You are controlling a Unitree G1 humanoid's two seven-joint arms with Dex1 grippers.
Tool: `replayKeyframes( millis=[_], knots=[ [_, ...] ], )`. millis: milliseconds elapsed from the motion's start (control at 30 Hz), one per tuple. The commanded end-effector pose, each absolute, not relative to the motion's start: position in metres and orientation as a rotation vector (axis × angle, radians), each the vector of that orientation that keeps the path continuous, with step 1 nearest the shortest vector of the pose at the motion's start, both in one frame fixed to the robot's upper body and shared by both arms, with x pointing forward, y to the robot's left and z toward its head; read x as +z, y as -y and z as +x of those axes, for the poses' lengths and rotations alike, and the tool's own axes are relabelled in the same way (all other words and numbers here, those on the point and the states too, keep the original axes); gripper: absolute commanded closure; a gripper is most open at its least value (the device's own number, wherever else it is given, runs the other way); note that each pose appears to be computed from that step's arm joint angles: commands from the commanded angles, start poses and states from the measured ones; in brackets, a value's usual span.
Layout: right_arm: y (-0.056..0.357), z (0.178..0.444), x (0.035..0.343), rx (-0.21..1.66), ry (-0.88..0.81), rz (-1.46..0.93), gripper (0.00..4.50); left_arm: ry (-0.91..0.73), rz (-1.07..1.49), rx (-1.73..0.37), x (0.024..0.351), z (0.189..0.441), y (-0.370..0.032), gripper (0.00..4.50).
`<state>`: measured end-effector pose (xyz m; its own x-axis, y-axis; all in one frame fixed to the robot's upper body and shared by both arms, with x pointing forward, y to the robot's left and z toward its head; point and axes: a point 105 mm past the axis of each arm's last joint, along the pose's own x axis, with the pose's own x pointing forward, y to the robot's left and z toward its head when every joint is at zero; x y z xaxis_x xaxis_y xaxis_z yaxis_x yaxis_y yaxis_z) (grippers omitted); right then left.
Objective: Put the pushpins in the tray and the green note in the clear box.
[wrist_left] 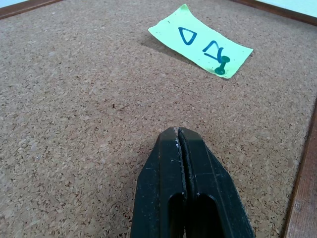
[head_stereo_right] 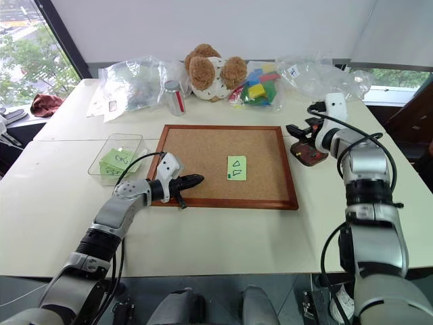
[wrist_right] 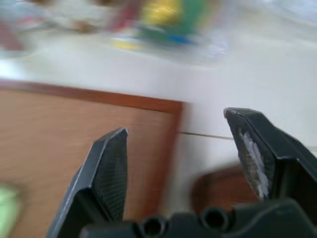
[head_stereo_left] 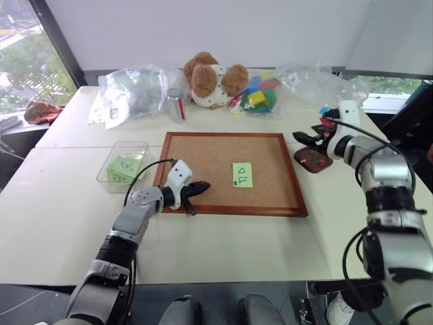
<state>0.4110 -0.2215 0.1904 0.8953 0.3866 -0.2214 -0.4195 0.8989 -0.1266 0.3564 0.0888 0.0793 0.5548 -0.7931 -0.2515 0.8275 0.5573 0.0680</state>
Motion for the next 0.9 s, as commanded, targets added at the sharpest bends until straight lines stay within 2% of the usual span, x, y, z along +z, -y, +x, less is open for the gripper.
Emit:
replayKeyframes(
  millis=[33,233,300,433,467,500,900],
  knots=[
    [0.164,0.382,0.196,0.598,-0.165,-0.184,1.12,-0.347,0.18,-0.969,0.045,0.346,-0.094,4.5],
    [0.108,0.347,0.161,0.737,-0.224,-0.213,1.12,-0.348,0.184,-0.974,0.045,0.346,-0.093,4.5],
    [0.099,0.343,0.153,0.752,-0.234,-0.227,1.65,-0.348,0.185,-0.975,0.045,0.347,-0.093,4.5],
    [0.091,0.343,0.14,0.767,-0.249,-0.255,1.65,-0.347,0.188,-0.975,0.045,0.347,-0.094,4.5],
    [0.089,0.343,0.137,0.767,-0.254,-0.259,2.13,-0.347,0.188,-0.975,0.045,0.346,-0.093,4.5],
    [0.089,0.344,0.135,0.767,-0.256,-0.26,2.41,-0.347,0.188,-0.975,0.045,0.346,-0.093,4.5],
    [0.086,0.358,0.118,0.75,-0.274,-0.278,2.41,-0.344,0.186,-0.963,0.045,0.345,-0.095,4.5]
  ],
)
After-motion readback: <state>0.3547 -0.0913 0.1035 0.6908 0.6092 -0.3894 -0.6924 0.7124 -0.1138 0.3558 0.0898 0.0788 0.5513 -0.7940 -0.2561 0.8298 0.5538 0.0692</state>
